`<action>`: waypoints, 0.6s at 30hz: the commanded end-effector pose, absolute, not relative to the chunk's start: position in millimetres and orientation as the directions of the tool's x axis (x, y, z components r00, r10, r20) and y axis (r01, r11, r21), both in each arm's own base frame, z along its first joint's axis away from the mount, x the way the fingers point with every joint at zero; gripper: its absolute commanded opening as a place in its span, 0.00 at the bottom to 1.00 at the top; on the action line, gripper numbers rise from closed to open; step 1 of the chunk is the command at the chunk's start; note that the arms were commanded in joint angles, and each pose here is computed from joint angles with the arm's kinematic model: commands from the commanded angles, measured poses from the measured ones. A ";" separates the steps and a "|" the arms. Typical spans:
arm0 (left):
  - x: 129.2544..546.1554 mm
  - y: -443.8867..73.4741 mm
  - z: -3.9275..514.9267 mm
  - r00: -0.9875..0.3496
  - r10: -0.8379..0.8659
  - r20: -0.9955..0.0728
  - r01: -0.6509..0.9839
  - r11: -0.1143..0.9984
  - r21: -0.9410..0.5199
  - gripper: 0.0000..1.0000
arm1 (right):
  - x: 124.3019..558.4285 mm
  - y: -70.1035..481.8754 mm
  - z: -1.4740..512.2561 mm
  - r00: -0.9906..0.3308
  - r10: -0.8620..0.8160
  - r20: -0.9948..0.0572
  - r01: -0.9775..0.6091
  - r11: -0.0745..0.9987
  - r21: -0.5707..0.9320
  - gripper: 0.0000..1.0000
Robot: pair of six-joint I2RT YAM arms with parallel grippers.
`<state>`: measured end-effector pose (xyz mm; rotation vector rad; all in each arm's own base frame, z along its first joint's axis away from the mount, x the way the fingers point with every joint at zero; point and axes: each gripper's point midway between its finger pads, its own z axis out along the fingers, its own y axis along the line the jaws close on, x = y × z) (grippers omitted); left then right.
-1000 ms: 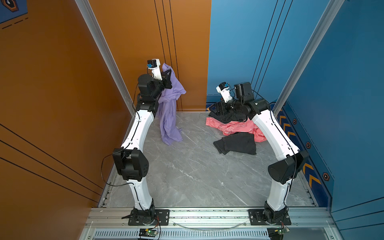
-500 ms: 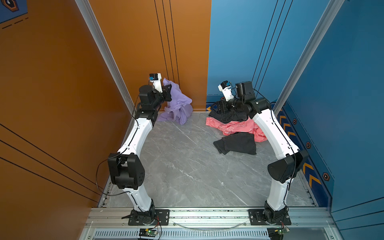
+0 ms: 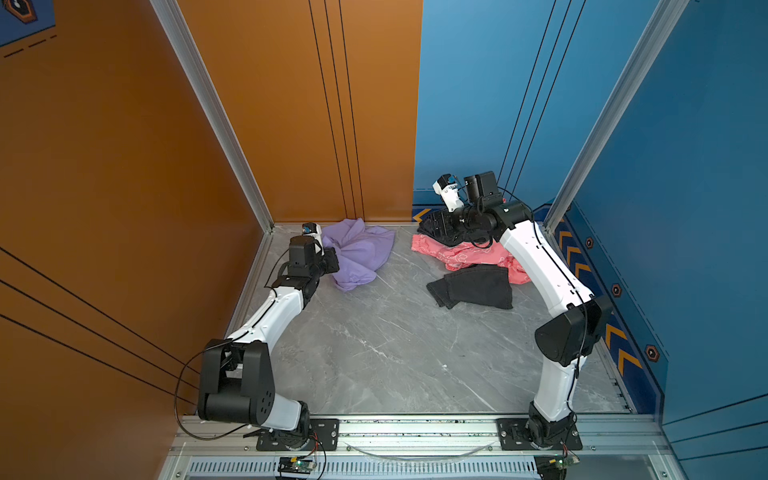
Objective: Pick out a specific cloth from the pile
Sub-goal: 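Lower the lavender shirt onto the table and open the left gripper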
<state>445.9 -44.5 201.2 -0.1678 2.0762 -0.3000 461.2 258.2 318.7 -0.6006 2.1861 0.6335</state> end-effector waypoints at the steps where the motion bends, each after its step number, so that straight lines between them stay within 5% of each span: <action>1: 426.5 -32.8 184.5 -0.550 -0.249 -0.797 -0.072 0.965 -0.253 0.00 | 449.0 264.0 329.4 -0.592 -0.203 -0.780 -0.608 0.747 0.267 0.80; 8: 391.4 -16.9 158.4 -0.594 -0.300 -0.747 -0.172 0.954 -0.246 0.04 | 445.4 269.6 328.0 -0.596 -0.207 -0.776 -0.609 0.746 0.269 0.81; 13: 365.5 5.3 151.5 -0.583 -0.404 -0.705 -0.294 0.914 -0.280 0.50 | 444.1 270.2 330.2 -0.589 -0.210 -0.781 -0.609 0.750 0.258 0.81; 18: 366.3 21.7 219.1 -0.416 -0.409 -0.813 -0.269 0.909 -0.319 0.95 | 446.0 270.8 331.3 -0.582 -0.212 -0.785 -0.609 0.753 0.248 0.81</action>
